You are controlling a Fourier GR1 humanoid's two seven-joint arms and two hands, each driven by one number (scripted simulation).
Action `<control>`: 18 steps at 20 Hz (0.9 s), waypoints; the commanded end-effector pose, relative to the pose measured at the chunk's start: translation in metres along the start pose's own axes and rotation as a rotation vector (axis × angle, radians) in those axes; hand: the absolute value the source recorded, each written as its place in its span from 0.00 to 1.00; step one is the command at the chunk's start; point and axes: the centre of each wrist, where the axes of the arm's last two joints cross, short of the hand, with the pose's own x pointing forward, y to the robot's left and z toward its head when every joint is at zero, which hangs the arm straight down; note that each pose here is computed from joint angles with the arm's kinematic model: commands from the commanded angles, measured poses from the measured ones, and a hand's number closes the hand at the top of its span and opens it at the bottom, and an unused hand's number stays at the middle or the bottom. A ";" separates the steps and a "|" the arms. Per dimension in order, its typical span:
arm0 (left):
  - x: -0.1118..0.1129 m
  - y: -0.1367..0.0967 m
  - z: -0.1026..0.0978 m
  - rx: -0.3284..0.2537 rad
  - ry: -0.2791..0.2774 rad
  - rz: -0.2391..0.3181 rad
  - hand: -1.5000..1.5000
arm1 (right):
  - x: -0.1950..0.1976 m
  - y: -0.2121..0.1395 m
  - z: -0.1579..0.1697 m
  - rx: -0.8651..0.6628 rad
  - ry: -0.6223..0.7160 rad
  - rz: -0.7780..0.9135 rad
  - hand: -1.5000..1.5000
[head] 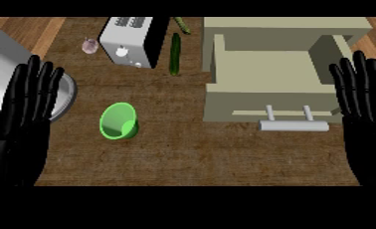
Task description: Pick up the cup, place it into the drawer and close the drawer
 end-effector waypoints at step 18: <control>-0.023 -0.023 -0.016 -0.056 0.098 0.312 0.00 | -0.016 0.006 -0.010 0.085 0.084 -0.133 0.00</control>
